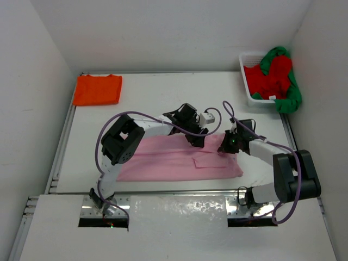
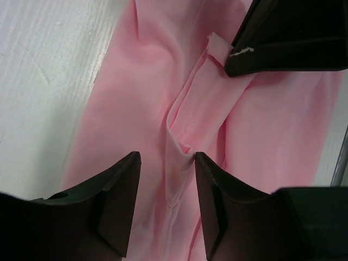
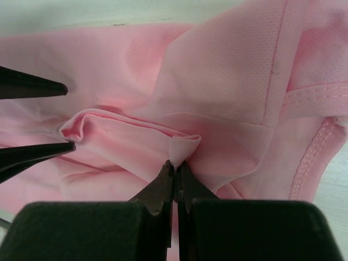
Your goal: Fold and stack the t-shirts
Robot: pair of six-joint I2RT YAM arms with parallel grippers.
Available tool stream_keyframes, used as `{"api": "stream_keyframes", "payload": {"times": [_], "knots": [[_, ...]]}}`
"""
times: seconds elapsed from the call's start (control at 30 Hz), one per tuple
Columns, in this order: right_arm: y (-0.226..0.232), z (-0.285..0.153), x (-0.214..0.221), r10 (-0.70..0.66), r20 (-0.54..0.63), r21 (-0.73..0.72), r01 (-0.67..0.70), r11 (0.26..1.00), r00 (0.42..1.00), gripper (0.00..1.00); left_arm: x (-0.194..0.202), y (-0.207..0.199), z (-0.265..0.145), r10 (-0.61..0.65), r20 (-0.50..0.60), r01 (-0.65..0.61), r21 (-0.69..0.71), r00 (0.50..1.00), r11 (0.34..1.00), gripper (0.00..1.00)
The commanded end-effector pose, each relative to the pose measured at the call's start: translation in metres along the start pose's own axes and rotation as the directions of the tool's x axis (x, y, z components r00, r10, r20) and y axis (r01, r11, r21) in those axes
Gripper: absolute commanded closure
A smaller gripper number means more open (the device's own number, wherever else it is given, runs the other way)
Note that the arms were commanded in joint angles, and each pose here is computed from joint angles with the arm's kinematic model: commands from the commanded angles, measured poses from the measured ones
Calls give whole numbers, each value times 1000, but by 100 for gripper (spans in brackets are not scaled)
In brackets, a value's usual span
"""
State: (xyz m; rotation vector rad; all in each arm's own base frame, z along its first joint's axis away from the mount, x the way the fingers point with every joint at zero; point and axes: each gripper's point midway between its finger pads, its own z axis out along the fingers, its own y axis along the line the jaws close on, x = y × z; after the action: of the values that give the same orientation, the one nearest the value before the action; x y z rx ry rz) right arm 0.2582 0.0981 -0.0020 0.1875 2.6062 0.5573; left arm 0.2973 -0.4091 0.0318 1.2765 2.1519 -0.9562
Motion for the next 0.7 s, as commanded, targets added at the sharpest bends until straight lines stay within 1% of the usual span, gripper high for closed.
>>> {"api": "stream_keyframes", "payload": {"times": [0.0, 0.1, 0.17, 0.2, 0.23, 0.27, 0.3, 0.33, 0.43, 0.57, 0.67], "knots": [[7, -3, -16, -6, 59, -34, 8, 999, 998, 100, -28, -10, -2, 30, 71, -33, 35, 997, 999, 57], [8, -2, -19, -9, 59, -35, 11, 999, 998, 100, -30, -13, -2, 37, 74, -40, 48, 997, 998, 56], [9, -2, -20, -10, 61, -37, 12, 999, 998, 100, -32, -12, -1, 44, 78, -46, 29, 996, 999, 57], [9, -3, -21, -12, 63, -36, 14, 999, 998, 100, -33, -10, 0, 48, 81, -49, 16, 996, 999, 62], [9, -3, -21, -13, 64, -35, 15, 999, 998, 100, -32, -8, 1, 38, 80, -39, 4, 996, 999, 79], [9, -3, -21, -13, 63, -33, 15, 999, 998, 100, -30, -6, 3, 34, 76, -34, -2, 997, 999, 86], [9, -4, -22, -14, 63, -31, 16, 999, 998, 100, -30, -6, 3, 32, 74, -32, 0, 997, 999, 96], [8, -5, -23, -21, 63, -24, 23, 999, 998, 100, -28, -5, 3, 21, 65, -21, -7, 998, 1000, 100], [7, -12, -29, -75, 87, -7, 76, 997, 993, 100, -33, 4, -7, 10, 61, -7, -53, 998, 999, 100], [-1, -20, -41, -155, 138, 53, 149, 987, 978, 100, -41, 20, -25, -20, 91, 31, -128, 996, 991, 100], [3, -19, -44, -172, 146, 34, 169, 985, 974, 100, -32, 20, -27, -44, 80, 54, -131, 996, 990, 100]]}}
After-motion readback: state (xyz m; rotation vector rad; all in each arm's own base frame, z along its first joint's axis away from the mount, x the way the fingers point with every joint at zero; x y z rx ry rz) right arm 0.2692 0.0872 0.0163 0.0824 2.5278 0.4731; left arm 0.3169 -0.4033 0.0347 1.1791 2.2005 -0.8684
